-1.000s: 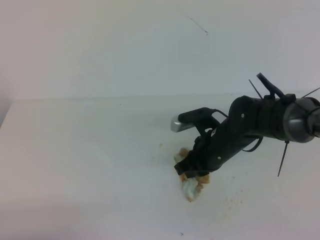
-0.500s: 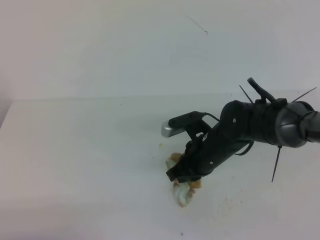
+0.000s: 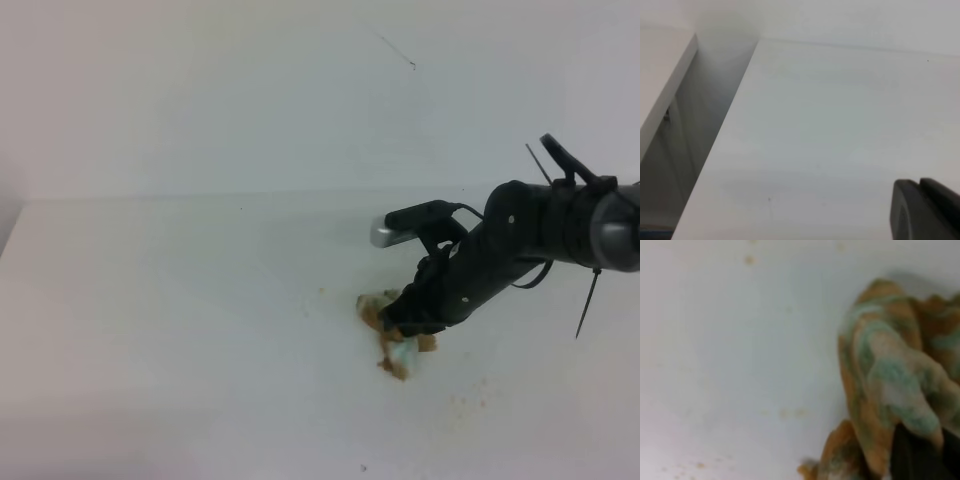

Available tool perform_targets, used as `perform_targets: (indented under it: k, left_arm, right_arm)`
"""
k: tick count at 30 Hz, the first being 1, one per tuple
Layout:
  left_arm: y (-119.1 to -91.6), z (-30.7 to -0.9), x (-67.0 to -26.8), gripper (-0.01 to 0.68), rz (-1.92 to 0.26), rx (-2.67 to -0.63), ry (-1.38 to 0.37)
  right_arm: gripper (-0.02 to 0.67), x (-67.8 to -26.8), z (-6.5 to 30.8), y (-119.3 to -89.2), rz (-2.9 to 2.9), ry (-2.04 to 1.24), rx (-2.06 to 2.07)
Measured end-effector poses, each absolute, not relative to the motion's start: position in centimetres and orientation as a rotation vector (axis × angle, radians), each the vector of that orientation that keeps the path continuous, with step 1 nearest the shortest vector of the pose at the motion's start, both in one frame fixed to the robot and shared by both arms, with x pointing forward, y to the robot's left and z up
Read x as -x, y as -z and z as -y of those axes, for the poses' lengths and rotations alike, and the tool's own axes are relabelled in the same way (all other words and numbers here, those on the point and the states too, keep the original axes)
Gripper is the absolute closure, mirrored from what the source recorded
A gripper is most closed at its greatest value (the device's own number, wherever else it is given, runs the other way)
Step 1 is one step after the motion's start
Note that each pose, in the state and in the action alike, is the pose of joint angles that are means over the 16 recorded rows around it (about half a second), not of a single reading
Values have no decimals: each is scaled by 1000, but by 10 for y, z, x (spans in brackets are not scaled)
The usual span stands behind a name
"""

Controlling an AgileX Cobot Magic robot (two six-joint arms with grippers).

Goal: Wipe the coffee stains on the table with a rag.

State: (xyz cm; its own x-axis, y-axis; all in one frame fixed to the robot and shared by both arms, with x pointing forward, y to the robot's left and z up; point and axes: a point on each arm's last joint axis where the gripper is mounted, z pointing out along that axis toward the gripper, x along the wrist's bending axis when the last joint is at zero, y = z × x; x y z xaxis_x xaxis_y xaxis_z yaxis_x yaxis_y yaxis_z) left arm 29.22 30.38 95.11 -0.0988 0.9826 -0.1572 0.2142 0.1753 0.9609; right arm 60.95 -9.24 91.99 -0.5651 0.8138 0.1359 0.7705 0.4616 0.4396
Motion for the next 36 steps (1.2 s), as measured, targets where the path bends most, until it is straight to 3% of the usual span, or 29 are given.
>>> perform_targets:
  k: [10,23,30,36]
  left_arm:
    - [-952,-304,-292,675,-1505,-1199,-1029]
    - [-949,-304,-292,675,-1510,-1202,-1025]
    - [-950,-304,-292,675,-1506,-1200,-1028]
    - [-950,-304,-292,675,-1504,-1198,-1030]
  right_arm:
    - [645,-615,108,-919,-2601,-689,-1476]
    - [645,-597,71,-926,-2679,-813,-1400]
    - [645,-592,66,-952,-2621,-878,-1329]
    - [646,-593,85,-990,-2529,-877,-1286]
